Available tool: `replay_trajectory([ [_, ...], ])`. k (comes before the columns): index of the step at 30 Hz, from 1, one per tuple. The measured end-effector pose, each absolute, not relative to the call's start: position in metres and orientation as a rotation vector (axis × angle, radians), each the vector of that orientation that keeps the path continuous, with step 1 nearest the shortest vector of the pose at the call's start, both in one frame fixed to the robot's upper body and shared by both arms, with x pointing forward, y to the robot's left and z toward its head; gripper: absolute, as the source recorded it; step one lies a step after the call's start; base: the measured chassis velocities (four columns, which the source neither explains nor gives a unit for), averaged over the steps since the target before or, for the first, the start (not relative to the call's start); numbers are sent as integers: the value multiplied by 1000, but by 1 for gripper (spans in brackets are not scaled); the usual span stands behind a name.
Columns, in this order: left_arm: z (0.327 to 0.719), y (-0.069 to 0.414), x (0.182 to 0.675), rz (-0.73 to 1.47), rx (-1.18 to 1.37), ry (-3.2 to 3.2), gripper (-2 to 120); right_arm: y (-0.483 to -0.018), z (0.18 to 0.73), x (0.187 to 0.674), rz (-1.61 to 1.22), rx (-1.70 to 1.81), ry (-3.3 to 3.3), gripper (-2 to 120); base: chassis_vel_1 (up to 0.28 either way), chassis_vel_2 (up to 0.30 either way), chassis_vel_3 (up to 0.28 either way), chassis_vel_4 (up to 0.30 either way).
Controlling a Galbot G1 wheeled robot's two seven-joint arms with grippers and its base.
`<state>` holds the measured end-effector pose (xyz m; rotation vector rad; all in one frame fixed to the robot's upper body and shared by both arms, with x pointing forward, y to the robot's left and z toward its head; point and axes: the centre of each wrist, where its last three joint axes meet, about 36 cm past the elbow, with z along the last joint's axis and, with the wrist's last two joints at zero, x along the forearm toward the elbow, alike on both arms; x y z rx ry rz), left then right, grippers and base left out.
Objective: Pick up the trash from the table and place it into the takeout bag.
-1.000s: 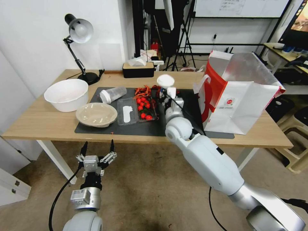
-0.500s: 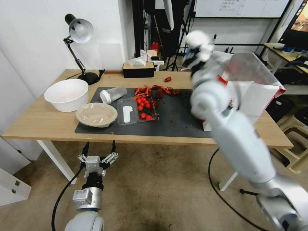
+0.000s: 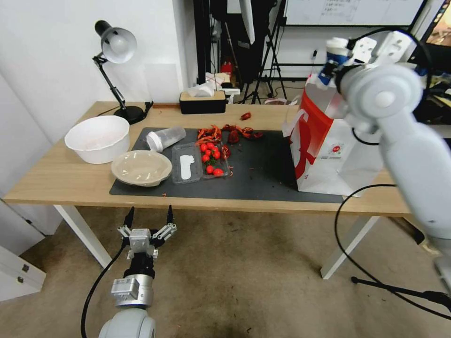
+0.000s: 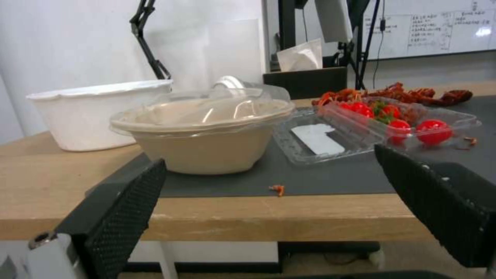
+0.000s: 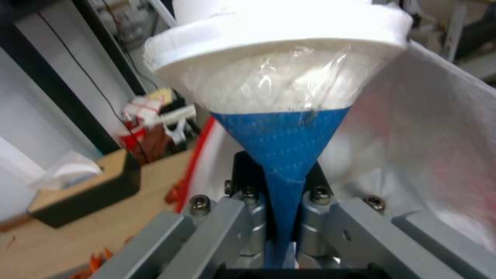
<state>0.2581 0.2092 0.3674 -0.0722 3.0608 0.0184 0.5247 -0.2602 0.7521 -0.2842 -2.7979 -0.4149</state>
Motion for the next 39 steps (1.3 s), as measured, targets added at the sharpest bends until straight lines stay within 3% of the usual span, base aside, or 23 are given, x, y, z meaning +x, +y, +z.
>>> replay_trajectory([
  [17, 368, 197, 261, -12, -24, 3049, 100, -318, 754, 513, -268, -278, -2594, 2, 0, 0, 0, 0],
  [29, 370, 197, 263, 0, -19, 3052, 100, -319, 755, 522, -294, -276, -2576, 48, 0, 0, 0, 0],
  [31, 370, 197, 263, 0, -19, 3052, 100, -319, 755, 523, -295, -276, -2575, 48, 0, 0, 0, 0],
  [33, 369, 197, 264, 2, -20, 3054, 100, -317, 756, 526, -302, -270, -2576, 61, 0, 0, 0, 0],
  [39, 367, 197, 265, 4, -13, 3060, 100, -311, 762, 524, -321, -233, -2629, 82, 0, 0, 0, 0],
])
